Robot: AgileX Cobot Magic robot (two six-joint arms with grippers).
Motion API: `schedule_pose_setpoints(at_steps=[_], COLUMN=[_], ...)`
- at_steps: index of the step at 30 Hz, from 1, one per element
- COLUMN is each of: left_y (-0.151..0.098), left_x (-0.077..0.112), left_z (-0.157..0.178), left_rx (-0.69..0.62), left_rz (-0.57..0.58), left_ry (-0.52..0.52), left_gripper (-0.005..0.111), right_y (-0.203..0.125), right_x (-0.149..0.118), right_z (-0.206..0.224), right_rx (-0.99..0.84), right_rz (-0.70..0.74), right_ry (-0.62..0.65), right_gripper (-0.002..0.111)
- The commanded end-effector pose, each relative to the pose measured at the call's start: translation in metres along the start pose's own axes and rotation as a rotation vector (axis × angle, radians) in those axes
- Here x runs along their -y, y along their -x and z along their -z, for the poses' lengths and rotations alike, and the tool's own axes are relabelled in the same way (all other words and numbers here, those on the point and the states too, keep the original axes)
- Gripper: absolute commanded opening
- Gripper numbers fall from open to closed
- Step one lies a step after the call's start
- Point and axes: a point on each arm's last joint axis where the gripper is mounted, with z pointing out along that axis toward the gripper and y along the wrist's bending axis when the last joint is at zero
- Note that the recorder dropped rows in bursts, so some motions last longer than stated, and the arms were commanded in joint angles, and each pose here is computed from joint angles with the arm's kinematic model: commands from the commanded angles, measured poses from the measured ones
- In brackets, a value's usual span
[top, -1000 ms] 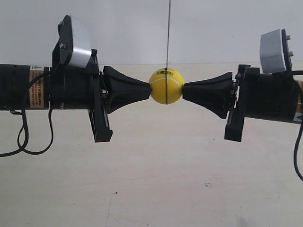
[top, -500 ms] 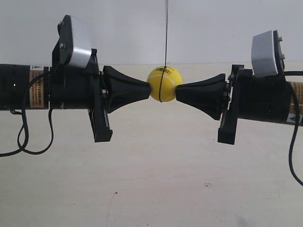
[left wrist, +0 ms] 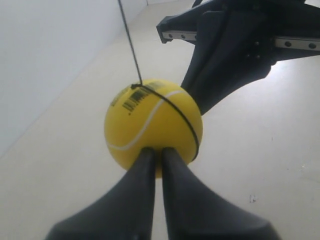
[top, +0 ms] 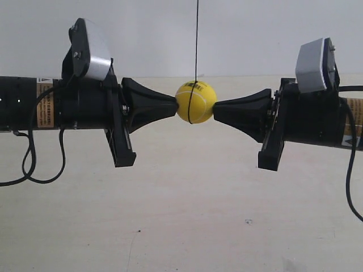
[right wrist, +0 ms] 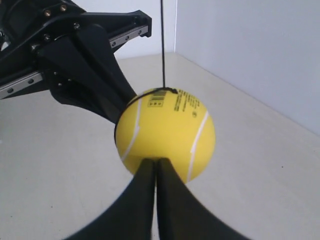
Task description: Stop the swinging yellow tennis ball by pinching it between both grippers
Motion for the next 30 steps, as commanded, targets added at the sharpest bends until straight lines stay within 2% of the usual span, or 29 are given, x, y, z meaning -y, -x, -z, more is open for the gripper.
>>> schedule_pose_setpoints(at_steps=[1, 12, 17, 21, 26, 30], left_y=[0.001, 0.000, 0.000, 0.014, 0.042, 0.069], left_x=[-0.003, -0.004, -0.010, -0.011, -0.008, 0.019], left_z=[0.000, 0.000, 0.007, 0.019, 0.044, 0.087], left_rx=[0.004, -0.005, -0.092, -0.100, -0.085, -0.004], left_rz=[0.001, 0.003, 0.022, 0.017, 0.017, -0.019], left_ry=[0.019, 0.026, 0.121, 0.184, 0.277, 0.373], left_gripper=[0.005, 0.005, 0.005, 0.005, 0.005, 0.005], right_y=[0.002, 0.002, 0.002, 0.002, -0.001, 0.014], right_x=[0.001, 0.001, 0.010, 0.019, 0.035, 0.032], right_z=[0.000, 0.000, 0.009, 0.027, 0.053, 0.073], right_rx=[0.005, 0.006, 0.015, 0.045, 0.023, 0.020], right_rz=[0.010, 0.010, -0.001, -0.013, -0.036, 0.012], right_ry=[-0.009, -0.007, -0.046, -0.054, -0.143, -0.189], right_gripper=[0.000, 0.000, 0.000, 0.000, 0.000, 0.000])
